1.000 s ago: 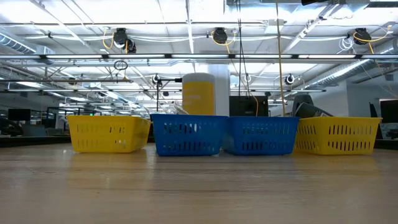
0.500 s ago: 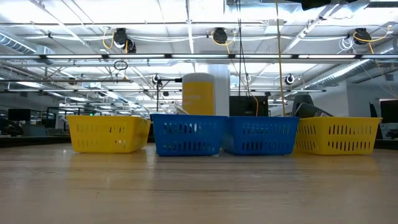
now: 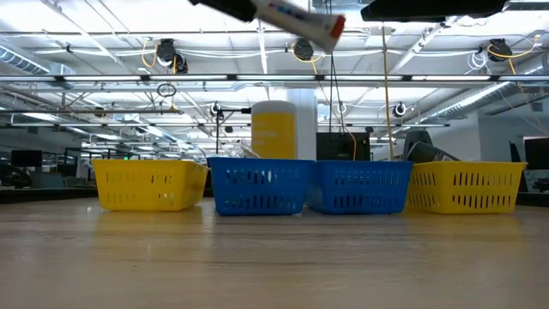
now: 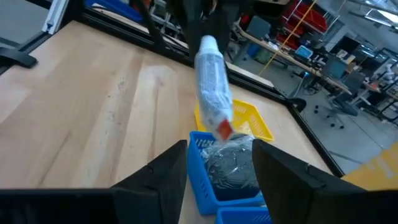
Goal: Pick & Place Travel size toiletries
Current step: Put the white toothpaste into the left yellow bin
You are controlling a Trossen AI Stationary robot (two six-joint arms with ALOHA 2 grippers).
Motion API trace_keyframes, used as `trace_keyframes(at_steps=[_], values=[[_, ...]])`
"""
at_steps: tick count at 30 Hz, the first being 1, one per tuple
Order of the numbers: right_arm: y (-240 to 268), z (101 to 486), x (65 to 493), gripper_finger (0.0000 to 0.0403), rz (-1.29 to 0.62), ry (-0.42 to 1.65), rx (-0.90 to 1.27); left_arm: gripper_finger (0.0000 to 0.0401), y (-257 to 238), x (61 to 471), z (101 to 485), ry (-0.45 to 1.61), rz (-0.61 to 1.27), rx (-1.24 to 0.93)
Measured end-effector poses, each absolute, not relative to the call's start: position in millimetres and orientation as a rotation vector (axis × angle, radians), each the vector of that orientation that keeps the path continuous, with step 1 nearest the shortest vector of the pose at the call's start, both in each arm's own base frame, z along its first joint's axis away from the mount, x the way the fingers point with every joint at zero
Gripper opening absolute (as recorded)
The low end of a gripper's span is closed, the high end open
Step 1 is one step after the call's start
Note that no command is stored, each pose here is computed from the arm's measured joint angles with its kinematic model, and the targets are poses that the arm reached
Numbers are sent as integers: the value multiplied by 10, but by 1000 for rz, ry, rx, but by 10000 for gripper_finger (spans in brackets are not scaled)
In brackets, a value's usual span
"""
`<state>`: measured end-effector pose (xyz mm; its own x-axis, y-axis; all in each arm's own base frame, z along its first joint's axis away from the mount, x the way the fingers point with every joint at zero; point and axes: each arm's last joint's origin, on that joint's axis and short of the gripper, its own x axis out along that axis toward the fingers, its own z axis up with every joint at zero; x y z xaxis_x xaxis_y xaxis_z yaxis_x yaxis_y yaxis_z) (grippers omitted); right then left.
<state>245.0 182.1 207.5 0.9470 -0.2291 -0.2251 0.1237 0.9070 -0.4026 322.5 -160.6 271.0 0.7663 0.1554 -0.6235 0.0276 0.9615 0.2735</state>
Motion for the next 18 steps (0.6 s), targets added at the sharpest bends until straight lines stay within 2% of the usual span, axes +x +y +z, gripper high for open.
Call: trace_keyframes(at_steps=[18], values=[[1822, 2067, 2446, 165, -189, 273, -347, 38, -1085, 2745, 2624, 992, 677, 71]])
